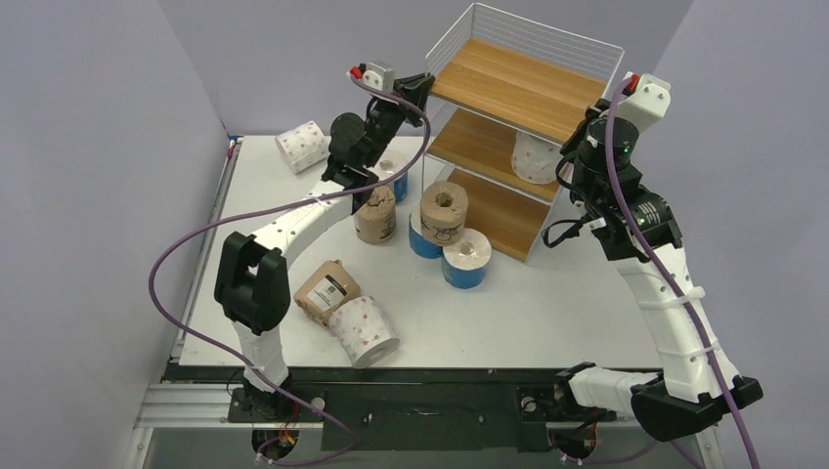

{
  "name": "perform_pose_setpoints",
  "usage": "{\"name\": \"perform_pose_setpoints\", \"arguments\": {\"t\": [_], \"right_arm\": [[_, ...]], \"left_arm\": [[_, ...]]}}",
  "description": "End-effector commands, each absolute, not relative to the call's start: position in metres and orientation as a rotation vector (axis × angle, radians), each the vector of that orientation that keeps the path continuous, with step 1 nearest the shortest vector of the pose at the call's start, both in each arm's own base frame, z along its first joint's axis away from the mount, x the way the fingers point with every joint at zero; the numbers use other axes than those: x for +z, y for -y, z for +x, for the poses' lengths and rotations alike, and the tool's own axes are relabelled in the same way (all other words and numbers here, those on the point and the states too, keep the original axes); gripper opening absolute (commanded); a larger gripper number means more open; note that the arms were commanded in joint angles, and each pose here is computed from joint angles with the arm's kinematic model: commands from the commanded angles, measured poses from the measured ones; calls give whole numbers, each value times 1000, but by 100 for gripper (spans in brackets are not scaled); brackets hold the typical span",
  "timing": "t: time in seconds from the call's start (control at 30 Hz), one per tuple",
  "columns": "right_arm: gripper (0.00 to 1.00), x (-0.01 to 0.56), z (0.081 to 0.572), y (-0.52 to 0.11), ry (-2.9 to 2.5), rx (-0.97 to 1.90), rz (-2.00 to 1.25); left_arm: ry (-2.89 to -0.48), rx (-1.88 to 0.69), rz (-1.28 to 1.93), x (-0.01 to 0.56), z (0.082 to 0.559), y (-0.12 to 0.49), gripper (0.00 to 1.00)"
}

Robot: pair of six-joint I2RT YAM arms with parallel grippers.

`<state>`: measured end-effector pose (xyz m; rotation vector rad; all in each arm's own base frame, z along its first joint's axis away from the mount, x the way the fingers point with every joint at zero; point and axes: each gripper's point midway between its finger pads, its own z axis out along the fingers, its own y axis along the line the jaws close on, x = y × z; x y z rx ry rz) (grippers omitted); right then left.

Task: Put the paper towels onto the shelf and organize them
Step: Move the shelf to the center of the board.

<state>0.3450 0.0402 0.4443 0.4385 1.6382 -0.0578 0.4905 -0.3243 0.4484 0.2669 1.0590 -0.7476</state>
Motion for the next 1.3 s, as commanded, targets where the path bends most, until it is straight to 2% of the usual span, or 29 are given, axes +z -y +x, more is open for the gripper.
{"name": "perform_pose_setpoints", "arguments": {"t": [0.0,0.3,0.67,1.13,1.2,1.27], "right_arm": [[0,401,377,-52,-1735,-30,434],[0,396,417,-59,-1721,-3,450],[0,372,463,-63,-1741,15,487],[0,364,482,-52,-1743,33,544],[0,365,479,-50,-1740,29,553],[0,367,475,-48,-1739,28,559]], "left_arm": [[-992,-675,123,482,486,284,0],[-1005,-623,96,474,483,270,0],[-1065,-608,94,447,506,276,0],[-1091,-621,84,433,523,281,0],[-1081,-613,78,439,521,278,3],[-1069,-607,77,445,518,275,16]]}}
